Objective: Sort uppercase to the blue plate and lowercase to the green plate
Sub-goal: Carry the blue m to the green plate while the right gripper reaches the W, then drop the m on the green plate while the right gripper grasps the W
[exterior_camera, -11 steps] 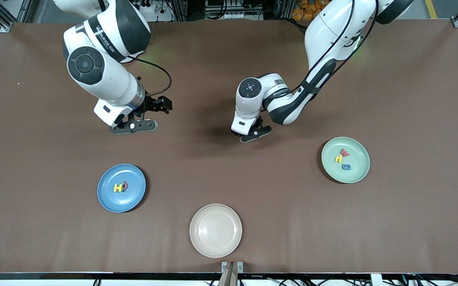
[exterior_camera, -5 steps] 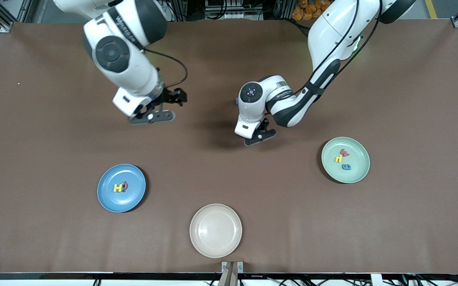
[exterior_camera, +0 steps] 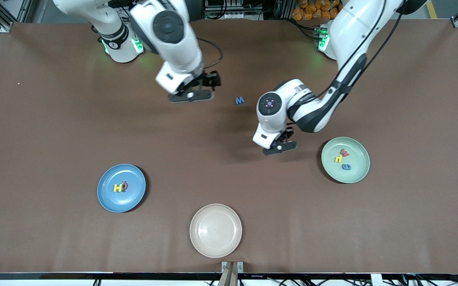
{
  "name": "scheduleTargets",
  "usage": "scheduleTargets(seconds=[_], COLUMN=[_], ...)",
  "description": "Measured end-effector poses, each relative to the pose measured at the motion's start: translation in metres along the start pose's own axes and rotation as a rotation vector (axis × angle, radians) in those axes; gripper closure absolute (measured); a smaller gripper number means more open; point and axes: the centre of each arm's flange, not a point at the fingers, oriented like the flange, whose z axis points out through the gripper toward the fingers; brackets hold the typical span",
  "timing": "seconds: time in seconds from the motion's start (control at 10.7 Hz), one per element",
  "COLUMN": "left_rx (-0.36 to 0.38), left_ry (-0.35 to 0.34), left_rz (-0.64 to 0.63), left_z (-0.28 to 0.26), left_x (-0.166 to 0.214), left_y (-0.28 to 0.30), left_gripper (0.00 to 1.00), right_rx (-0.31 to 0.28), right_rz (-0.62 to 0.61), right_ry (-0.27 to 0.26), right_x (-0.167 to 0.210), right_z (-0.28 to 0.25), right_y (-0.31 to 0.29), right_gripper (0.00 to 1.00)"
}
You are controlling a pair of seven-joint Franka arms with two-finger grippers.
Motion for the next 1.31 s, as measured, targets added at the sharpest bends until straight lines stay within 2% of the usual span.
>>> scheduleTargets(seconds=[0.37,0.84,1.22,1.31], left_rx=[0.03,0.026,0.007,0.006], left_ry=[-0.043,-0.13,-0.148,-0.146], left_rz=[0.145,0.219,0.201,0.202], left_z=[-0.034,0.004,0.024,0.023], left_x=[0.053,0.099,0.103,0.103], left_y=[-0.092,-0.211,-0.231,-0.23], left_gripper=[0.59,0.59,0.58,0.48], right_rx=[-0.04,-0.095,-0.125,-0.132], right_rz=[-0.01,-0.091,-0.16,-0.171], right_ry=[0.042,0.136,0.17,0.177], right_x=[-0.036,-0.063,-0.065,-0.063], right_z=[0.078,0.177,0.22,0.228], right_y=[-0.071,-0.116,-0.123,-0.122], right_gripper=[0.0,0.02,0.06,0.06])
